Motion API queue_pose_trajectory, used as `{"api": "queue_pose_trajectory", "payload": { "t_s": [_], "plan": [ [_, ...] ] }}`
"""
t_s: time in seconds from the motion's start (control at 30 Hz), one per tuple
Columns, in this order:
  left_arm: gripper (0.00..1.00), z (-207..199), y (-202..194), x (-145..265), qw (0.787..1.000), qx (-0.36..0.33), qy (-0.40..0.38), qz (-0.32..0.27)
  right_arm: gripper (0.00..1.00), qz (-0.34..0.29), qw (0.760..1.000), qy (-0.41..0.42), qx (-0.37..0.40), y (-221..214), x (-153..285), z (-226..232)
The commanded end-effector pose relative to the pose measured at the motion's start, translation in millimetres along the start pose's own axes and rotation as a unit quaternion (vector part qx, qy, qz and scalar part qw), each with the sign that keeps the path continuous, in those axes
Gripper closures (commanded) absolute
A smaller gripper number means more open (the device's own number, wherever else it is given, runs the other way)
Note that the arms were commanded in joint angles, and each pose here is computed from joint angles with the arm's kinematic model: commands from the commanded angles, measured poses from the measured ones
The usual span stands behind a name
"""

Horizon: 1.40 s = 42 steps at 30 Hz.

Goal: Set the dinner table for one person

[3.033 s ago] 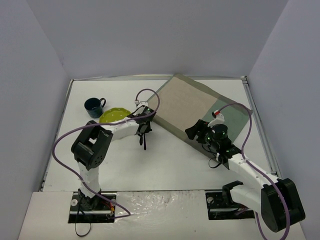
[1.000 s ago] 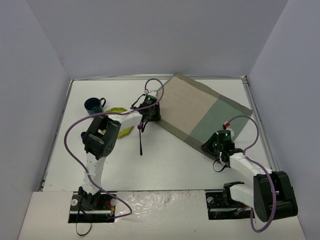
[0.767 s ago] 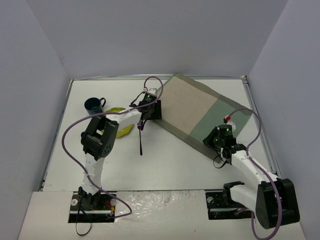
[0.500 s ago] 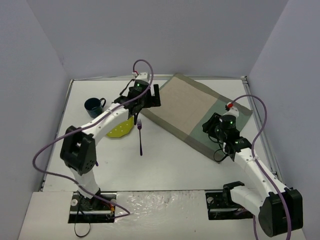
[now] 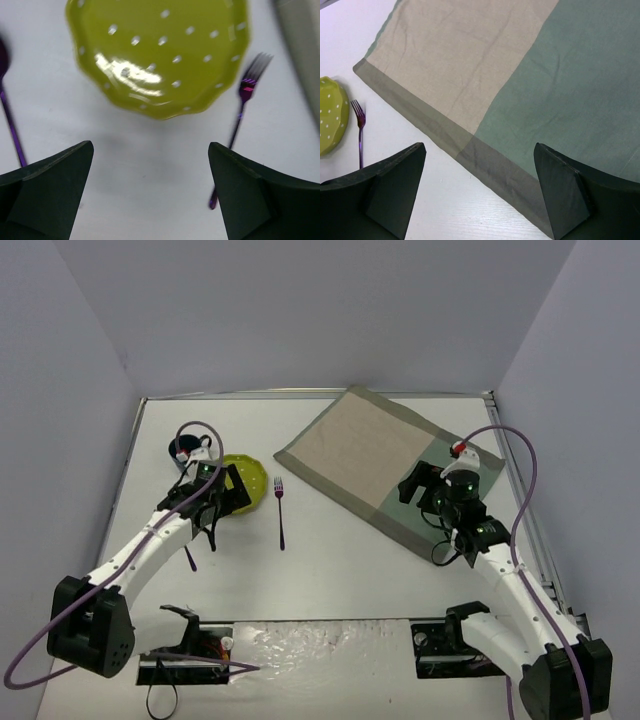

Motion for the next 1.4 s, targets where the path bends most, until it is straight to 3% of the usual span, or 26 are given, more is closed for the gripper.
{"api": "queue_pose_trajectory", "payload": {
  "t_s": [0.0,0.43,0.9,1.37],
  "plan": [
    [0.03,17,11,4,0.997,0.069,0.023,-0.030,0.01,-0.065,0.995,0.069,0.019,33,13,31],
    [0.04,49,18,-46,0.984,0.160,0.075,-0.024,0.00,-0.060,0.988,0.139,0.007,30,20,50],
    [0.43,44,19,-88,0.980,0.177,0.086,0.004,0.00,-0.035,0.987,0.154,0.021,16,15,50],
    [0.66,52,0,-102,0.975,0.187,0.115,0.036,0.01,-0.022,0.987,0.158,0.014,6,10,47]
  ]
}}
Point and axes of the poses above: each gripper's point midway between its finger pads, its own x axis back along the fingers, its own z axis along the line the jaws close on, y = z × x, the point moved 3 cm from there along x, back along the fingers, and after that the axes turned 9 degrees about -x, right-handed, at the moved point
